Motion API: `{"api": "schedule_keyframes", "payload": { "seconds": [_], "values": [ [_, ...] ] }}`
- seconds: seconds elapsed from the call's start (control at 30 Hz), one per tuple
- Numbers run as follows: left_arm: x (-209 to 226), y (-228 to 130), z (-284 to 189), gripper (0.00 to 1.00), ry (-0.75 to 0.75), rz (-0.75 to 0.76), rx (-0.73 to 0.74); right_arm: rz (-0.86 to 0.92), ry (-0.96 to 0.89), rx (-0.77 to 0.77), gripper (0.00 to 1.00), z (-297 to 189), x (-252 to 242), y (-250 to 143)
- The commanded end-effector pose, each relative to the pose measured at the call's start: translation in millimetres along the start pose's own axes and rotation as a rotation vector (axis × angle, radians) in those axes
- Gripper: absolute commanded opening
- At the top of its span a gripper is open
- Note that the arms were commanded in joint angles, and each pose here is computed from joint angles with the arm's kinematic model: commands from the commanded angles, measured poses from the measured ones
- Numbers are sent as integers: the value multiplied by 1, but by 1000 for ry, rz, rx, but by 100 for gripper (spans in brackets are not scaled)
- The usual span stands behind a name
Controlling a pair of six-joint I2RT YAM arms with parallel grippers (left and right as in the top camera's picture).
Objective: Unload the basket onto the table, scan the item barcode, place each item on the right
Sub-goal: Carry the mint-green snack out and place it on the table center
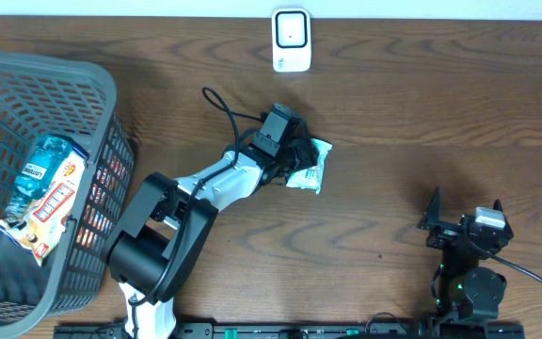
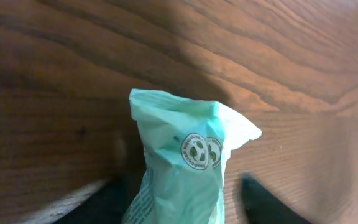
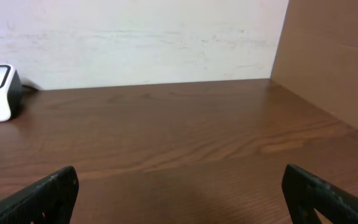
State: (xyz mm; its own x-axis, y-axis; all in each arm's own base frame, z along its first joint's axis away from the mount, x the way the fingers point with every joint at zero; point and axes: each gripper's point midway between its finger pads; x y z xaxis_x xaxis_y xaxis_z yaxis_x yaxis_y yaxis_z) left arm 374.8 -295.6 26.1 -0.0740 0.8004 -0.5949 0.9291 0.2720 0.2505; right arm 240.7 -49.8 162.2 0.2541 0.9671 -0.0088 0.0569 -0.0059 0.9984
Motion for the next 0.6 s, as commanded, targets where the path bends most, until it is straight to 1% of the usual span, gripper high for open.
{"api": "schedule_keyframes", "payload": {
  "seconds": [0.0, 0.07, 0.2, 0.3, 0.37, 0.47, 0.57],
  "values": [
    [-3, 4, -5, 96, -7, 8, -16, -16, -1, 1, 99, 0, 0, -1],
    [-3, 4, -5, 98, -6, 8, -15, -16, -1, 1, 99, 0, 0, -1],
    [-5, 3, -6, 100, -12, 9, -10, -15, -1, 1, 99, 0, 0, -1],
    [-15, 6, -14, 100, -46, 18, -11, -15, -1, 1, 99, 0, 0, -1],
    [-27, 12, -27, 100, -85, 52, -26, -15, -1, 1, 99, 0, 0, -1],
    [-47, 27, -57, 100, -139, 127, -86, -16, -1, 1, 99, 0, 0, -1],
    [-73, 49, -106, 99, -210, 209, -194, -16, -1, 1, 99, 0, 0, -1]
  ]
}}
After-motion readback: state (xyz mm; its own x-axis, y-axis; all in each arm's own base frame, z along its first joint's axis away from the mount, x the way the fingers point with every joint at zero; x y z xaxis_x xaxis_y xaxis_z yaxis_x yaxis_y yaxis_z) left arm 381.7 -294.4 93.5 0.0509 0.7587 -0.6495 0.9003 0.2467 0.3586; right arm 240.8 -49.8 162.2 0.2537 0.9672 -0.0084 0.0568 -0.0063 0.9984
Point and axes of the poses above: each gripper's point midway between its finger pads, its own z axis out along the fingers, its own x axis along the line the jaws close on, y = z × x, and after that the axes turned 1 degree about z, right-handed
